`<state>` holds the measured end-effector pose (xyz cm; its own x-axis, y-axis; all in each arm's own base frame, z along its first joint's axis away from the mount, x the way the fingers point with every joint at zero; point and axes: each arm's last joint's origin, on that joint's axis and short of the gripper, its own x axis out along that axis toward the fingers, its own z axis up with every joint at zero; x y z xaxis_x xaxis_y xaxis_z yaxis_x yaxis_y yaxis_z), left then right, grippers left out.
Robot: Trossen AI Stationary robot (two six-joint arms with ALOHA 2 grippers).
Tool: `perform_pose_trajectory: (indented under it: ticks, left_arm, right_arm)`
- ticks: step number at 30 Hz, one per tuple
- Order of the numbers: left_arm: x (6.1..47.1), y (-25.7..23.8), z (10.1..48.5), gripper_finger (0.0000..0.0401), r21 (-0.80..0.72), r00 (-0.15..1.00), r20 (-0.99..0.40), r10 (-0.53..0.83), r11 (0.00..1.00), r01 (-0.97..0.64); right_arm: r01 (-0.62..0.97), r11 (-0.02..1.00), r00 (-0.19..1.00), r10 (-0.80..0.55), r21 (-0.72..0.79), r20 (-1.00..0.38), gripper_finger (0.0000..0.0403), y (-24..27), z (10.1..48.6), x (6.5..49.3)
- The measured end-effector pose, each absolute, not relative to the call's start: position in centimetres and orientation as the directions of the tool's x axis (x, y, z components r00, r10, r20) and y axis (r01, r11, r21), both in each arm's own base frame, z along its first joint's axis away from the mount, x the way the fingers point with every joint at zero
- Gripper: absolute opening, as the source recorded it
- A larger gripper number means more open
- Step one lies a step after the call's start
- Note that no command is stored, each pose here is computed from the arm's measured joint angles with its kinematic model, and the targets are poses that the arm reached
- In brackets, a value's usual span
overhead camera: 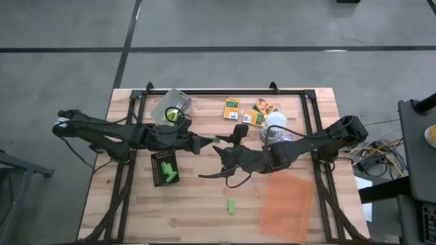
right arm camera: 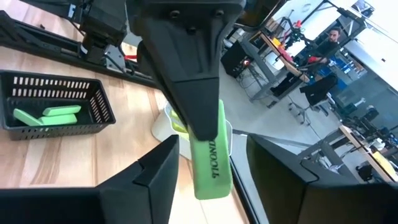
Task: Pick & Place School Supplies
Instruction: Put the green eraser into the black bin
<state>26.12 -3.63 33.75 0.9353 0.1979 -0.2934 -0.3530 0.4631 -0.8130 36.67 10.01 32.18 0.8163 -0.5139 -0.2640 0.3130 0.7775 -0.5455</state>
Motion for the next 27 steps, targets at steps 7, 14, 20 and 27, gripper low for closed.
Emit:
perform_pose_trajectory:
  ticks: [7, 14, 20, 27]
  left_arm:
    - [26.1, -3.6, 33.8, 0.0044, -0.814, 0.936, -0.292, 0.198, 0.462, -0.352]
    - [26.1, -3.6, 33.8, 0.0044, -0.813, 0.936, -0.291, 0.199, 0.463, -0.352]
    - [25.7, -3.4, 34.0, 0.0044, -0.795, 0.931, -0.29, 0.221, 0.486, -0.363]
    - [23.9, -2.9, 34.3, 0.0044, -0.755, 0.9, -0.335, 0.28, 0.491, -0.434]
  right_arm:
    - [0.31, 0.778, 0.817, -0.512, -0.547, -0.266, 0.0211, 10.0, 32.2, 36.7]
    - [0.311, 0.779, 0.817, -0.512, -0.545, -0.266, 0.0227, 10.0, 32.2, 36.7]
    - [0.309, 0.78, 0.818, -0.51, -0.545, -0.266, 0.0233, 10.1, 32.2, 36.6]
    - [0.311, 0.78, 0.819, -0.51, -0.543, -0.263, 0.0234, 10.0, 32.3, 36.6]
